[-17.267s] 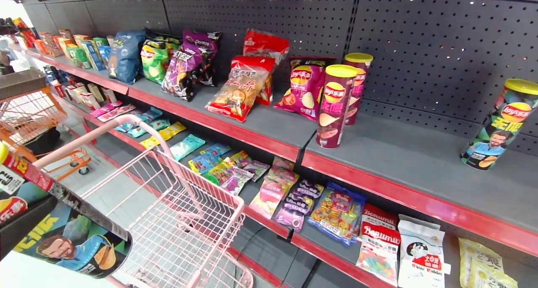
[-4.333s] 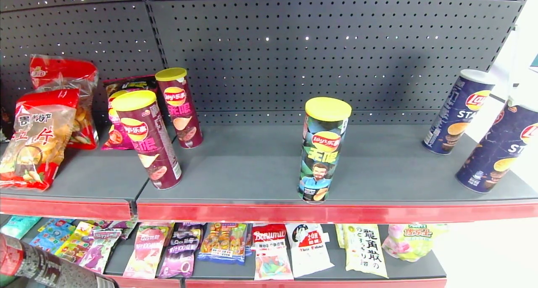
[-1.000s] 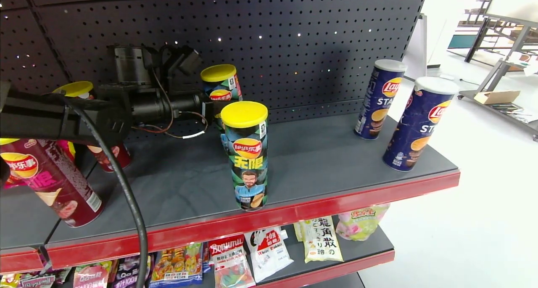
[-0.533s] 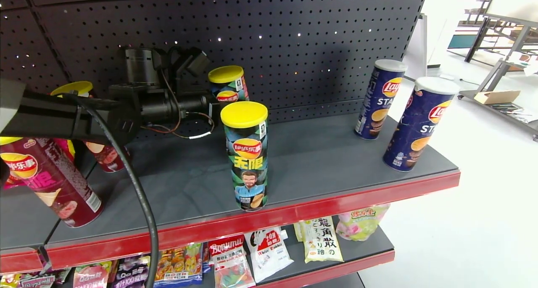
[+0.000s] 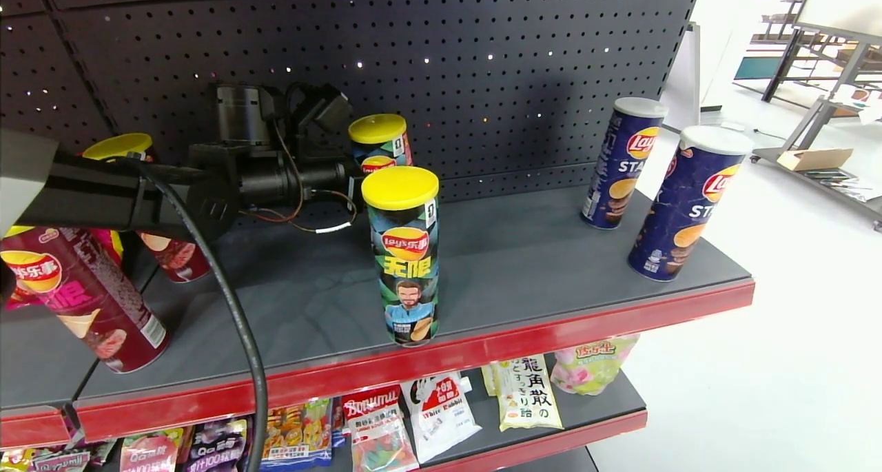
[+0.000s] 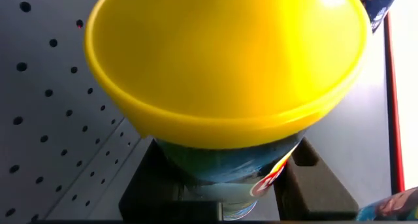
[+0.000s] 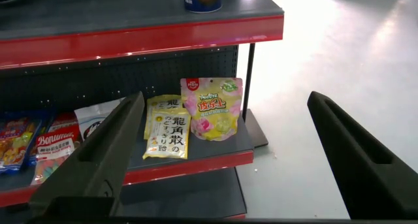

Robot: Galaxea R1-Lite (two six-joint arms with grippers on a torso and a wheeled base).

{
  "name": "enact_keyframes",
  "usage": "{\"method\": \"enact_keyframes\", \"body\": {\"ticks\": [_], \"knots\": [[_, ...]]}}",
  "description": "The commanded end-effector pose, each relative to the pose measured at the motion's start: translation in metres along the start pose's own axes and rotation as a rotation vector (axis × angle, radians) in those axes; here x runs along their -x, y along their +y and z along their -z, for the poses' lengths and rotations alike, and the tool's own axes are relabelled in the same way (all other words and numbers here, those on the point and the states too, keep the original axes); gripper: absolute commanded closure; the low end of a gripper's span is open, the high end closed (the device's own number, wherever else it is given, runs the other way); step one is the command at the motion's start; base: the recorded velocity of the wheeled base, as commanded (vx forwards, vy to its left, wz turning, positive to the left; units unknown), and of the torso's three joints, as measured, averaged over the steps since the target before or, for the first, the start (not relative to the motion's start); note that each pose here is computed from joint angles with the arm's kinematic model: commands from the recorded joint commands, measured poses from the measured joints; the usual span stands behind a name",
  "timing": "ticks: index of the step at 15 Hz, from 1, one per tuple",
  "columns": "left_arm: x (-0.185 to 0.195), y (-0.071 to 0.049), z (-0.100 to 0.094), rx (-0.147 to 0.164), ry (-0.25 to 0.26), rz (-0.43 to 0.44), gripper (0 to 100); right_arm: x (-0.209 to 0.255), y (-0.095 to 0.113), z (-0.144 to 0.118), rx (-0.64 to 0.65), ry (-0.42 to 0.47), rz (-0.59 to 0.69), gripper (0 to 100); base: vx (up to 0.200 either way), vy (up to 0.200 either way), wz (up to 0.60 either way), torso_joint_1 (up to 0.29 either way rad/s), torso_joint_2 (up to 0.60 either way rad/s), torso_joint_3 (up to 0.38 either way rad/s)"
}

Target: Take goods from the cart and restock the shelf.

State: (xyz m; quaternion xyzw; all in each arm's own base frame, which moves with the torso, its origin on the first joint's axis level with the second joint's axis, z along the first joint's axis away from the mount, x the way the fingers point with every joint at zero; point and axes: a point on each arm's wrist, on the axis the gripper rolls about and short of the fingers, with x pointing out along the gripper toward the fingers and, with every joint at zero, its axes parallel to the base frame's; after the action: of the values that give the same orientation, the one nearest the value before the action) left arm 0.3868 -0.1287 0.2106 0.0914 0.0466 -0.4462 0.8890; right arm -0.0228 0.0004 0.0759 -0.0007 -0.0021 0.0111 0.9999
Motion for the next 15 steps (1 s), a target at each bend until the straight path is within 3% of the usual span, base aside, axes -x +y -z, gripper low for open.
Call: {"method": "enact_keyframes", "body": {"ticks": [1,9,10,15], "knots": [[0.0,-0.0006,0.001,0.001,0.011,0.004,100,-0.0001,0.0,-0.0001,0.0,0.001,-0.001,0,0.0,0.0,0.0,0.0,0.0,0.0],[-0.0021,-0.0029,0.0033,0.005,0.026,0.014,100,-0.0001,0.0,-0.0001,0.0,0.001,-0.001,0,0.0,0.0,0.0,0.0,0.0,0.0],[-0.0021,-0.0029,0.0033,0.005,0.026,0.014,0,-0.0001,0.0,-0.0001,0.0,0.001,-0.001,0,0.0,0.0,0.0,0.0,0.0,0.0],[0.0075,-0.0072,0.0032,0.014,0.039,0.001,0,-0.0001,0.0,-0.0001,0.0,0.001,-0.001,0,0.0,0.0,0.0,0.0,0.0,0.0]]}}
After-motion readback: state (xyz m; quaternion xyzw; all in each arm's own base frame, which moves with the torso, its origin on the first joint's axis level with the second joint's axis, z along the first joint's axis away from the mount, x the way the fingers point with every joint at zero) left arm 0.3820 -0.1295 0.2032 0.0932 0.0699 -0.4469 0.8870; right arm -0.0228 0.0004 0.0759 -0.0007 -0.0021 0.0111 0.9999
